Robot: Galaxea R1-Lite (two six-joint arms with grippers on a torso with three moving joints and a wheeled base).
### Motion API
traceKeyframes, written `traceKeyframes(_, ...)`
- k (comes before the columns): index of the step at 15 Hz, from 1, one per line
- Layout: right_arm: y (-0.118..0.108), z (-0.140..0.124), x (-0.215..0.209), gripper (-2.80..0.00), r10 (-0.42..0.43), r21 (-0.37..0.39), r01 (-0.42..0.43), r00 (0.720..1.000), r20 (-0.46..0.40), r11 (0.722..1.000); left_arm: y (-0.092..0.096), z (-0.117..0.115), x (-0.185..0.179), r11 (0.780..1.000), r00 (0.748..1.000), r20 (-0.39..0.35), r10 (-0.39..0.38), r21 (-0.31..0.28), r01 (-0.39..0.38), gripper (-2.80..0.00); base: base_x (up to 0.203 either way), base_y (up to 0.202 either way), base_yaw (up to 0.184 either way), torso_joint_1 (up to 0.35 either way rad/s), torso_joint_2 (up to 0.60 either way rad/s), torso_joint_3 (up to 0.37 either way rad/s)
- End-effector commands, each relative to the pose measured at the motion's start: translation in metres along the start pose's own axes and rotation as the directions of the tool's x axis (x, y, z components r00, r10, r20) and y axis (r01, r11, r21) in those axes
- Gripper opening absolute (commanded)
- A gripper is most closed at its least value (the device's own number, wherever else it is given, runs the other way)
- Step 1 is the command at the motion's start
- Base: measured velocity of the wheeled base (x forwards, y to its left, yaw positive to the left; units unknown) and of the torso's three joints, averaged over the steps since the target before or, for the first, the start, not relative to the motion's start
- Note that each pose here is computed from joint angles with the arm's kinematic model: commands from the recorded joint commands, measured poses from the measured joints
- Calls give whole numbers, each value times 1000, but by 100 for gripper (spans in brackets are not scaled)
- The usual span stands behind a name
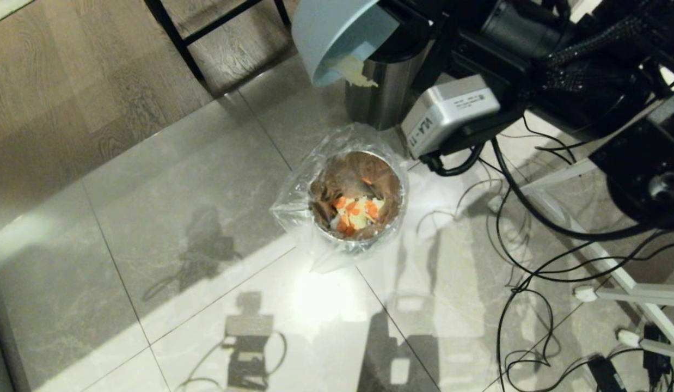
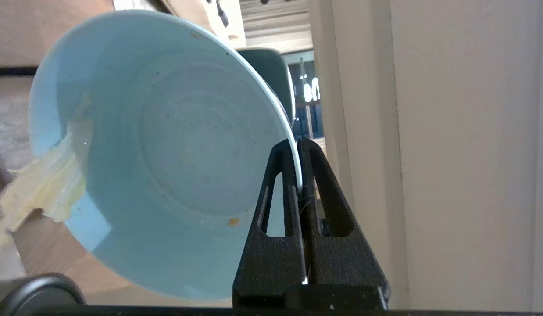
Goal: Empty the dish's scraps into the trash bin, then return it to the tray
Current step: Pour the leftover food from the bowl into the trash can
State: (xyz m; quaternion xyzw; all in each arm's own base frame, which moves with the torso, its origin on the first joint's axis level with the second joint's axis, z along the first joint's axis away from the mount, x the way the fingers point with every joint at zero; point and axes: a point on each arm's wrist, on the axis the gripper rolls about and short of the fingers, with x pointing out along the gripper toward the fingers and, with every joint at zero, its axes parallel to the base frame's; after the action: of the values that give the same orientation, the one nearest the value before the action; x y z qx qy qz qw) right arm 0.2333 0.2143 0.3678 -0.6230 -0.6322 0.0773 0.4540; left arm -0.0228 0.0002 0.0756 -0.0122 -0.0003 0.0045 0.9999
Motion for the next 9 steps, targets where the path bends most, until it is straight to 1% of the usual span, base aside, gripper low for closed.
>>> traceKeyframes(1, 4, -1, -2, -280, 12, -11, -12, 1000, 1, 1000, 0, 0, 0, 1000, 1000, 0, 0, -2, 0, -280, 0, 0, 0, 0, 0, 0)
traceKeyframes(3, 0, -3, 0, -280, 4, 0, -4, 1000, 5, 1000, 0, 0, 0, 1000, 1000, 0, 0, -2, 0, -280, 0, 0, 0, 0, 0, 0)
traceKeyframes(4, 3, -2, -1, -280, 14, 7, -14, 1000, 4, 1000, 0, 0, 0, 1000, 1000, -1, 0, -1, 0, -280, 0, 0, 0, 0, 0, 0)
traceKeyframes(6, -3, -6, 3, -280, -8, -2, 8, 1000, -6, 1000, 0, 0, 0, 1000, 1000, 0, 0, -2, 0, -280, 0, 0, 0, 0, 0, 0)
traceKeyframes(7, 5, -5, 0, -280, 21, 2, -21, 1000, -10, 1000, 0, 0, 0, 1000, 1000, 1, 0, -1, 0, -280, 0, 0, 0, 0, 0, 0)
traceKeyframes(9, 9, -6, -1, -280, 33, 1, -33, 999, -13, 999, 0, 0, 0, 1000, 1000, 0, 0, -1, 0, -280, 0, 0, 0, 0, 0, 0)
